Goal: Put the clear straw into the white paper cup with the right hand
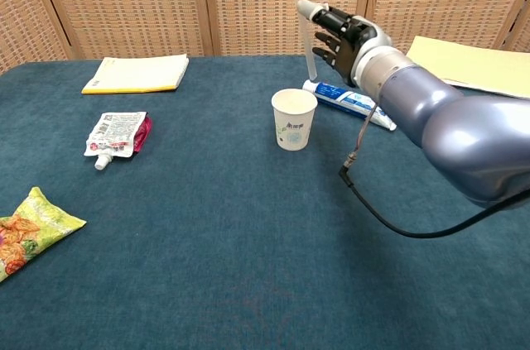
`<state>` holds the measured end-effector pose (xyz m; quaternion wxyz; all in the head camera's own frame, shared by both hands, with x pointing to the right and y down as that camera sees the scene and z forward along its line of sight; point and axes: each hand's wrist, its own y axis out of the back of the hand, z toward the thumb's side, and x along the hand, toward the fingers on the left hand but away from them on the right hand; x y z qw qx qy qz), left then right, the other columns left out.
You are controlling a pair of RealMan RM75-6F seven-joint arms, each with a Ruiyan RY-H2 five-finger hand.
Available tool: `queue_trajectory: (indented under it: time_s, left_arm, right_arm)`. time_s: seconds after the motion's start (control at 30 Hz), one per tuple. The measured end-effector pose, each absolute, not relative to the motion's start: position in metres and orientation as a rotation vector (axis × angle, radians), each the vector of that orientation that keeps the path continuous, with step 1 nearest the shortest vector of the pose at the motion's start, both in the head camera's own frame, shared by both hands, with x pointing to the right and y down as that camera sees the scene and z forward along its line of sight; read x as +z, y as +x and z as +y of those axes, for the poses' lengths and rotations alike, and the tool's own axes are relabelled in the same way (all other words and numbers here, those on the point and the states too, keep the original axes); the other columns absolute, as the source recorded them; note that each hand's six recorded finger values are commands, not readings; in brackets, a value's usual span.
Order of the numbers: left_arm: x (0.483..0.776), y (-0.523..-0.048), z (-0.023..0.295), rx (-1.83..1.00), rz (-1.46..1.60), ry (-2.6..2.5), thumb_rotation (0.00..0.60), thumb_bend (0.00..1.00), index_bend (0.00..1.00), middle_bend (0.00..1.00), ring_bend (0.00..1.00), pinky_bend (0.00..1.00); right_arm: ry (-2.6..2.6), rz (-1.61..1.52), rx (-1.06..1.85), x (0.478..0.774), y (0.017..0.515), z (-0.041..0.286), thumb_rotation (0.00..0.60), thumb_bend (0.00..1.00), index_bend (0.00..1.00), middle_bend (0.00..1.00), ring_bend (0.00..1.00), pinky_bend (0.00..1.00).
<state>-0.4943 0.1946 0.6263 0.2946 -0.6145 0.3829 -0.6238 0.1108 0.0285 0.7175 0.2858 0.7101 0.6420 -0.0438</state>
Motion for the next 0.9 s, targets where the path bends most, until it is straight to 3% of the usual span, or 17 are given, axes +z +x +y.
queue_trajectory:
  time_s: [0.6,0.9]
  left_arm:
    - [0.631,-0.501,0.193,-1.69,1.029,-1.631,0.6,0.07,0.0,0.0,0.0,0.0]
    - [0.632,-0.502,0.193,-1.699,1.031,-1.637,0.6,0.07,0.0,0.0,0.0,0.0]
  right_arm:
    - [1.897,1.649,-0.144,0.738,0.088,0.036,0.6,0.56,0.61,0.21,0.0,0.0]
    - [1.917,1.633,-0.18,0.745,0.084,0.039,0.6,0.53,0.54,0.17,0.0,0.0]
